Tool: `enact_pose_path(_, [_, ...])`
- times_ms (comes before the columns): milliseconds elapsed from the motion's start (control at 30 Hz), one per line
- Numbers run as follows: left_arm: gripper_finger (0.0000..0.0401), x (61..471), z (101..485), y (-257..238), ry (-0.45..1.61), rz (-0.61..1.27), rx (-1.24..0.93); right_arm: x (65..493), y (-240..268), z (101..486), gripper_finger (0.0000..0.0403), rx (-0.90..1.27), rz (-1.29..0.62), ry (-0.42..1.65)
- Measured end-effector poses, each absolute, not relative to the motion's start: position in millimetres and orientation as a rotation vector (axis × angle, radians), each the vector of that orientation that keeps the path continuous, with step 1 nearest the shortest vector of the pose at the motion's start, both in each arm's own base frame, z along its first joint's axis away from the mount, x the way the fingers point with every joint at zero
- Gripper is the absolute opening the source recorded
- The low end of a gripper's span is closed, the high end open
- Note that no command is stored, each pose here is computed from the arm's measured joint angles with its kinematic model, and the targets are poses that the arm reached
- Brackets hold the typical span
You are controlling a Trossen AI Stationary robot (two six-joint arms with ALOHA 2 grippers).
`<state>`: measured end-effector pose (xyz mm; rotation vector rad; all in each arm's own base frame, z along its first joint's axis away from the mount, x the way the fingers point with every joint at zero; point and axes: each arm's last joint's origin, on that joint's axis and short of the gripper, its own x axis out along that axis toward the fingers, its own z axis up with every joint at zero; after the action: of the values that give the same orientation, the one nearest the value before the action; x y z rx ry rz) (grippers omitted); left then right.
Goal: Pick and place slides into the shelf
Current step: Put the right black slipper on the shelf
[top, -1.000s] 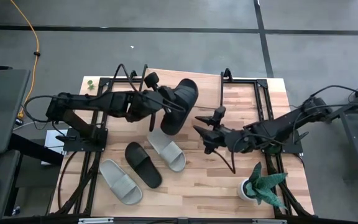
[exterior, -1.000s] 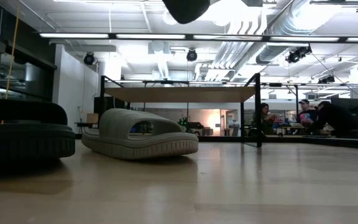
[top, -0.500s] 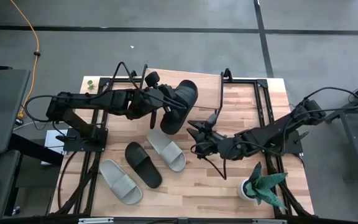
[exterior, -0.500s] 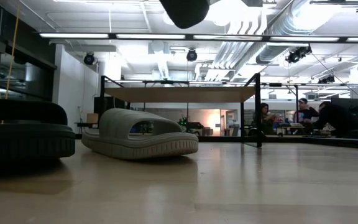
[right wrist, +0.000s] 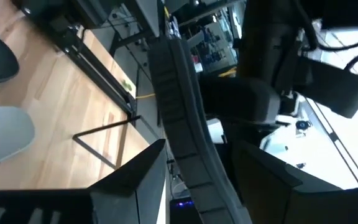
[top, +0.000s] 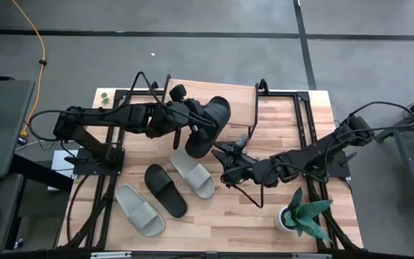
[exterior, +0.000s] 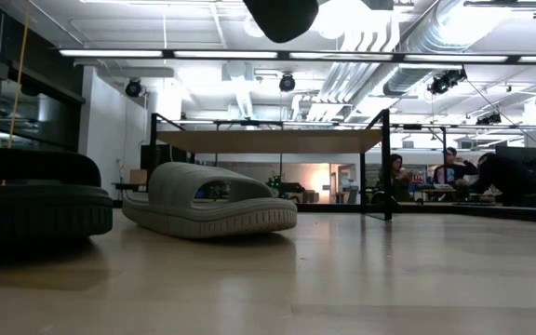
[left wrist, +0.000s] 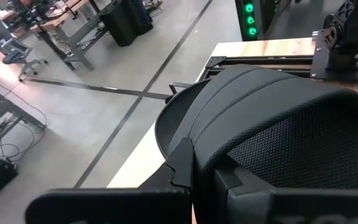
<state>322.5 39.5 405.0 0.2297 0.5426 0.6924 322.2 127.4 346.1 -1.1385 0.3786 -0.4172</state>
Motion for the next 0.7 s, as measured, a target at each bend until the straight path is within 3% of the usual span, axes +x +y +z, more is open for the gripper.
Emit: enact_pose_path(700, [0.0001, 325.8, 408.5, 37.8, 0.491, 0.640, 0.199, 325.6, 124.7, 348.3, 0.0177, -1.120, -0.364, 0.322])
